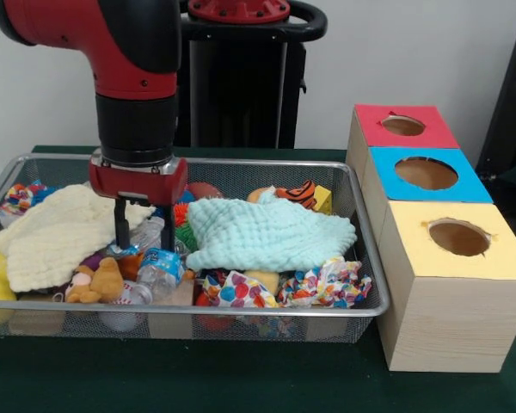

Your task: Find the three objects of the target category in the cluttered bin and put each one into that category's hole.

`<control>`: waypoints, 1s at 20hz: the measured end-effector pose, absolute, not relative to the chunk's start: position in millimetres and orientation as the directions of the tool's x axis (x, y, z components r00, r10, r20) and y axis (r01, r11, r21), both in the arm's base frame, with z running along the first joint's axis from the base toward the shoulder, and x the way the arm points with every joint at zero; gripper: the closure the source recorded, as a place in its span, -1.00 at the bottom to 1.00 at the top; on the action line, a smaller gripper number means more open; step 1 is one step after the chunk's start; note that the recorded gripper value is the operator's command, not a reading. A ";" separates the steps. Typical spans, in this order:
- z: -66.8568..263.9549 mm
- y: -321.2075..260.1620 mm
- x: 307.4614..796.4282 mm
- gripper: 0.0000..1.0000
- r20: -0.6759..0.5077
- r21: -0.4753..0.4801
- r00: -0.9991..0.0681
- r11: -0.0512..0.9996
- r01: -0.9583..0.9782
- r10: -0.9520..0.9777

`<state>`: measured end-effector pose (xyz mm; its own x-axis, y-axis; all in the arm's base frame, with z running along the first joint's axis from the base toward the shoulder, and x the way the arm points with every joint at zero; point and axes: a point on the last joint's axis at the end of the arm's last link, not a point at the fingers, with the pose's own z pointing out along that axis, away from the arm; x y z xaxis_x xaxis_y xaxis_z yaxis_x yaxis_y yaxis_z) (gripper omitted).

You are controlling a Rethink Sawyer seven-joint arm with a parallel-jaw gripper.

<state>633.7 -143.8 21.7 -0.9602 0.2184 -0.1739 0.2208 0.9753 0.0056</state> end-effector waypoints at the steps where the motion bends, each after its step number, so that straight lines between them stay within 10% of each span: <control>1: 21.3 -144.1 634.0 -1.00 -0.175 0.010 -0.960 0.976 0.219 0.217; 20: 7.9 -134.7 638.7 -1.00 -0.198 0.093 -0.963 0.982 0.165 0.181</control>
